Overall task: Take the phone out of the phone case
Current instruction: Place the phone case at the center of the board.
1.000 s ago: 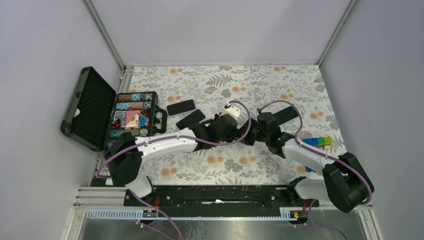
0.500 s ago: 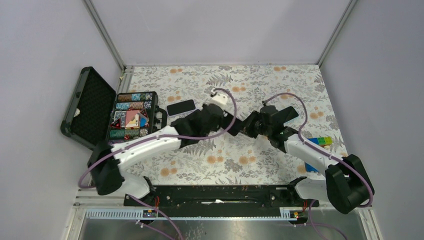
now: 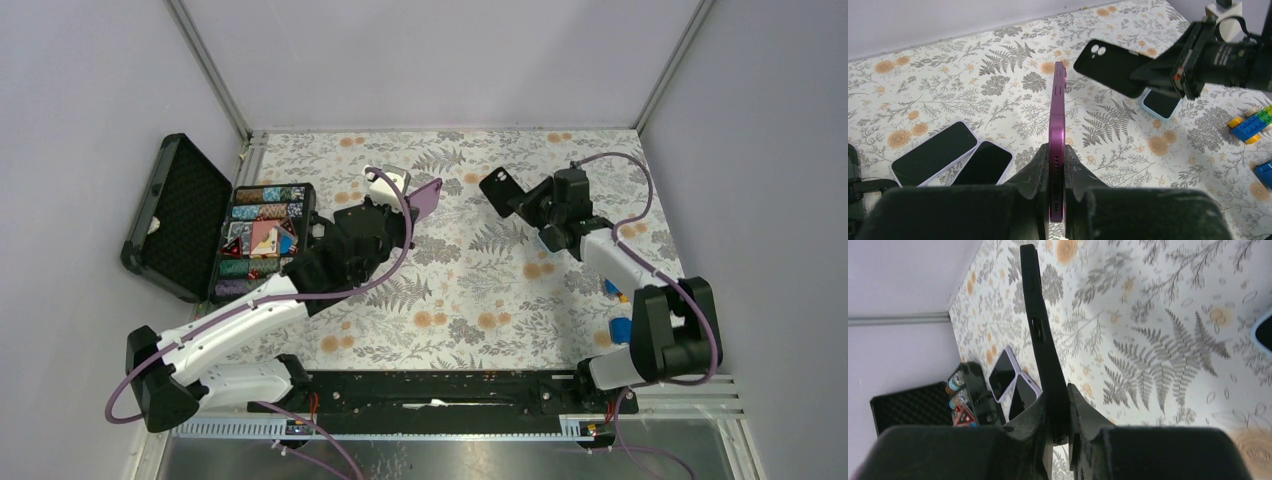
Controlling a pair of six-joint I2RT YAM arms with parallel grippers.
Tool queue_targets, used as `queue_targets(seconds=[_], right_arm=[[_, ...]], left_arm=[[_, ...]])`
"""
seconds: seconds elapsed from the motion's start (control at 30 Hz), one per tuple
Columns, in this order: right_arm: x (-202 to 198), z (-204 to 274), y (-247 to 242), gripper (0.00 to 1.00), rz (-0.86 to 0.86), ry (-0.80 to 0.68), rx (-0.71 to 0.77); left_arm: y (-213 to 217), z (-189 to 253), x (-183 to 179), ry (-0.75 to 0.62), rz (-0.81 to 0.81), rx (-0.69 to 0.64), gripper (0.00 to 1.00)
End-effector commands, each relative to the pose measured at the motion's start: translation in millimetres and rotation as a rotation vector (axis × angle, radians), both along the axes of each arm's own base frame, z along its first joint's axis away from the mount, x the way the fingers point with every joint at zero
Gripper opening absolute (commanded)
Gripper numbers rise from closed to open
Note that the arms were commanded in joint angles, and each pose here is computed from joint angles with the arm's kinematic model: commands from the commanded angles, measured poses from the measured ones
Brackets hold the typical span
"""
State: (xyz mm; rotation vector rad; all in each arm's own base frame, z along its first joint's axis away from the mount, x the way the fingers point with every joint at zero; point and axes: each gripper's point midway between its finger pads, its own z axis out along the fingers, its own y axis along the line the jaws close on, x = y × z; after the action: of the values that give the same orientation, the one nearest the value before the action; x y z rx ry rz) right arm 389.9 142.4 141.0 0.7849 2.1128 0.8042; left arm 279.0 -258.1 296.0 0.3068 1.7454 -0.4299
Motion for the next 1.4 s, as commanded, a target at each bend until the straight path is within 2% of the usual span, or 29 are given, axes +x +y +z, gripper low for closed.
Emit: queue_targets(seconds=[0.0,0.33,0.43,0.53,0.67,0.77,0.87,0.97,1.07,1.23,1.37], right_arm=[[42,12,-18,0.0,-0.068,-0.041,0.062],[76,-56,-28,0.02,-0.138,0.135,0.136],[78,-73,-24,0.16,-0.121,0.191,0.14],[74,-76,-25,0.43,-0.11,0.197,0.122],[66,-68,-32,0.69,-0.097,0.181,0.114],[56,-63,-37,0.76,-0.081,0.184,0.118],[41,-58,-41,0.81,-0.068,0.171,0.102],[25,-50,-45,0.82,-0.061,0.148,0.078],[10,-41,-51,0.82,-0.057,0.127,0.057],[-15,-17,-54,0.8,-0.031,0.078,0.039],[-31,4,-64,0.79,-0.051,0.026,0.016]], left_arm=[[-10,32,3,-0.071,-0.03,-0.116,0.0],[-18,16,6,-0.039,-0.048,-0.069,0.0],[-29,3,-1,-0.006,-0.156,0.01,0.0],[-33,-6,0,0.013,-0.177,0.054,0.0],[-33,-10,7,0.012,-0.164,0.093,0.0],[-36,-12,13,-0.015,-0.173,0.152,0.0],[-40,-12,23,-0.055,-0.172,0.218,0.0],[-49,-16,39,-0.108,-0.178,0.306,0.0],[-61,-38,57,-0.15,-0.238,0.505,0.0],[-74,-78,98,-0.165,-0.251,0.856,0.0],[-89,-99,126,-0.165,-0.236,0.972,0.0]])
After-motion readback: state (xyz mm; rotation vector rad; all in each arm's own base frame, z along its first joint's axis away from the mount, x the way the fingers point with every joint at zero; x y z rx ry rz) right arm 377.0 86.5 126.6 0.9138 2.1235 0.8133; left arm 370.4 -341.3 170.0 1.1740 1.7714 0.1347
